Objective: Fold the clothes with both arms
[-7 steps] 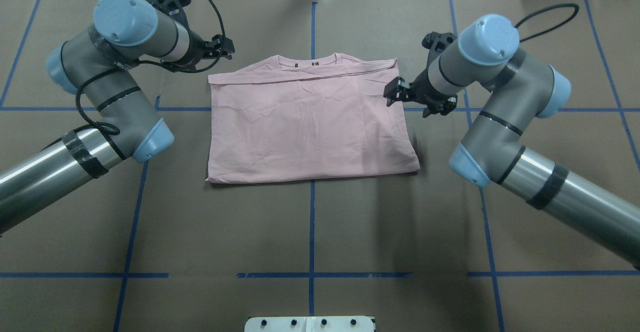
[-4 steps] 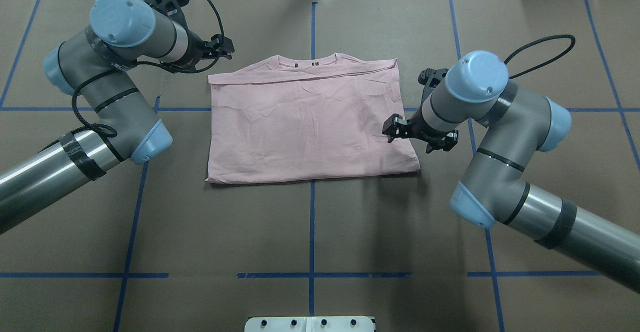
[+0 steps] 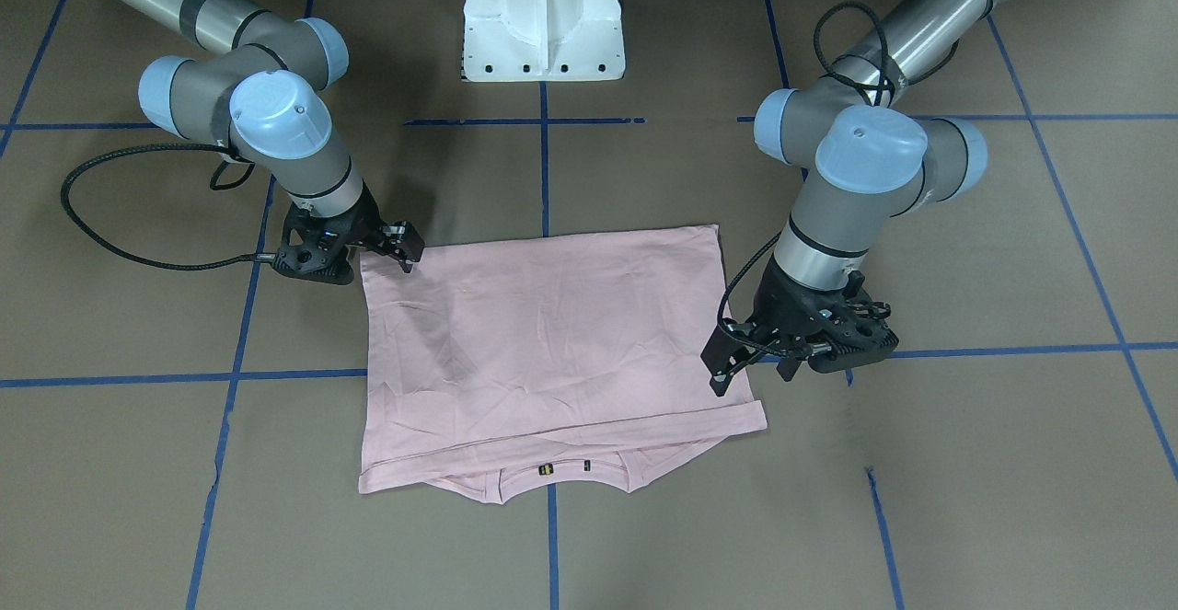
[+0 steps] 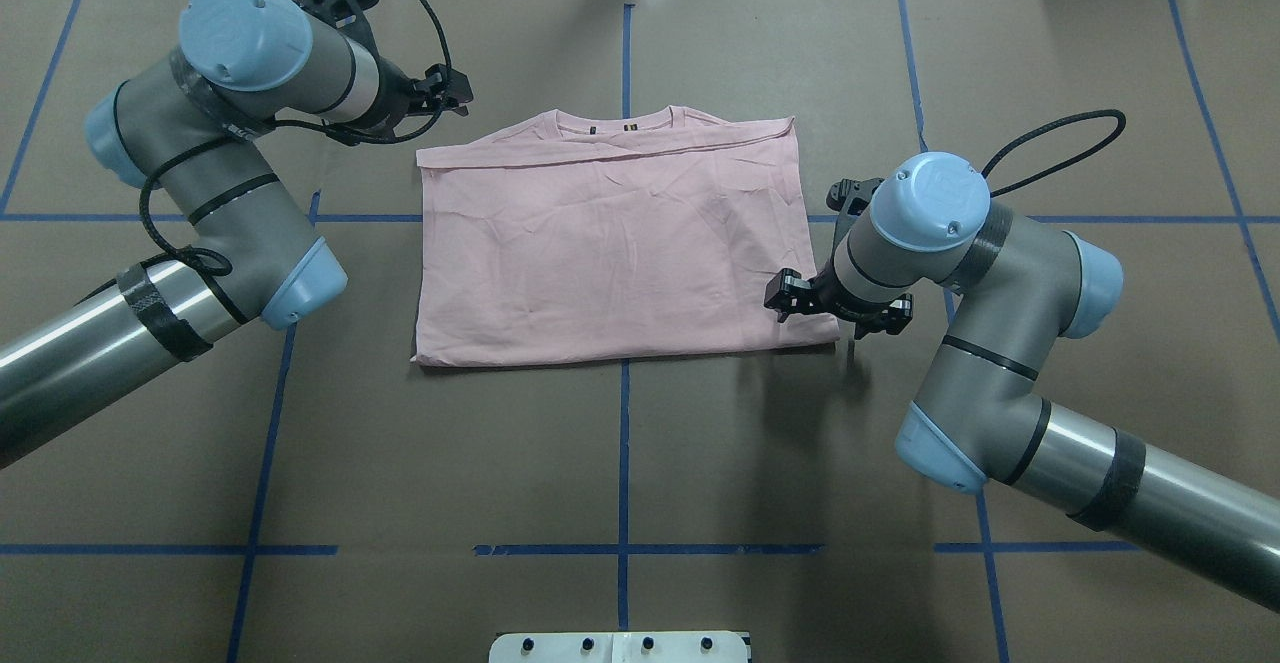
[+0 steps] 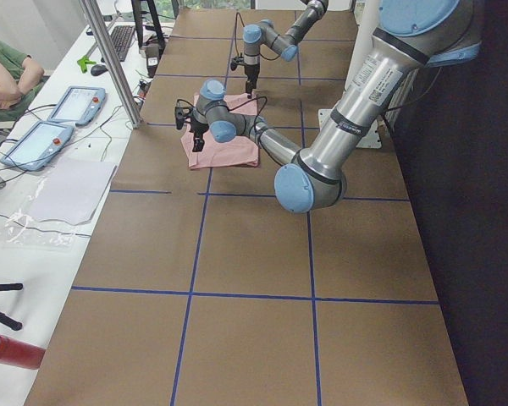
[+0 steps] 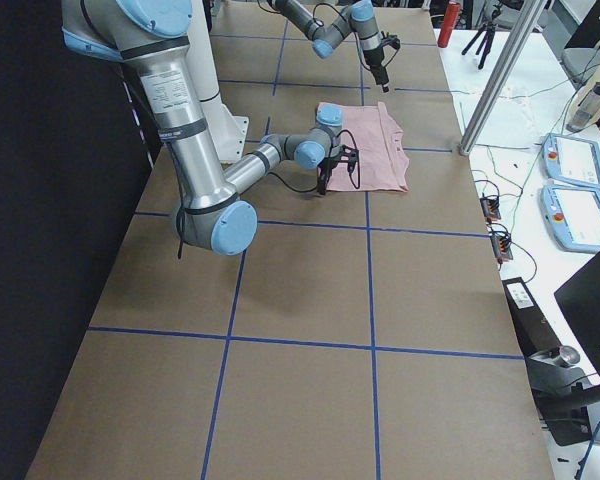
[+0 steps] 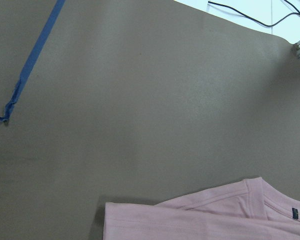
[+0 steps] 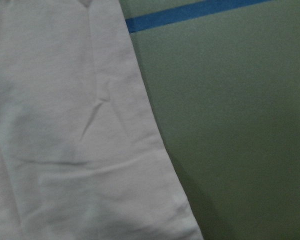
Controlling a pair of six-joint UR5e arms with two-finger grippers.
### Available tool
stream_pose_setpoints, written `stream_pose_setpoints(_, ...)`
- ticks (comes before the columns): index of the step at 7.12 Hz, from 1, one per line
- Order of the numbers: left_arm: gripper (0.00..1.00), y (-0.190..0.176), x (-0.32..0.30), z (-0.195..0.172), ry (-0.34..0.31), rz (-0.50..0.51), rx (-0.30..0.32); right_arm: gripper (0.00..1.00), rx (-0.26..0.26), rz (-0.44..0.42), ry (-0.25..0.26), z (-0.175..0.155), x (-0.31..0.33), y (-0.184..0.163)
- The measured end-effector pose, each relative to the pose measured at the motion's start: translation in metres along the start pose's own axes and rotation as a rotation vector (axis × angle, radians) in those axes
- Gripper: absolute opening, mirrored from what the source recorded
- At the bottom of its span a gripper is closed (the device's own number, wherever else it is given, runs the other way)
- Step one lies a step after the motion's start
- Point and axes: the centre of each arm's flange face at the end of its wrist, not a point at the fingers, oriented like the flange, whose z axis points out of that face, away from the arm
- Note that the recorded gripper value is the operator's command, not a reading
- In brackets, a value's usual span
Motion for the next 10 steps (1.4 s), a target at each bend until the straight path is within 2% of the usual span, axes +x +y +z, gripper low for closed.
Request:
stream_pose_setpoints(1,1.00,0.001,0.003,-0.004,-0.001,0.000,-0.001,0.41,-0.001,0.000,0.000,0.000,0.001,-0.001)
stream_pose_setpoints(2,1.00,0.002,0.004,-0.006,-0.001,0.000,-0.002,0.09,-0.001,0.001,0.001,-0.001,0.001,-0.002)
stream_pose_setpoints(3,1.00,0.002,0.004,-0.007,-0.001,0.000,-0.002,0.00,-0.002,0.001,0.001,-0.001,0.002,-0.002)
stream_pose_setpoints(8,1.00,0.004,0.005,-0.006,-0.003,0.001,-0.003,0.00,-0.002,-0.013,-0.006,-0.009,0.014,0.004)
stream_pose_setpoints(9,1.00,0.004,0.005,-0.006,-0.001,0.002,-0.003,0.00,-0.009,-0.023,-0.009,-0.015,0.028,0.018)
stream_pose_setpoints(10,1.00,0.004,0.007,-0.008,0.002,0.003,-0.002,0.00,-0.032,-0.047,-0.009,-0.019,0.048,0.046)
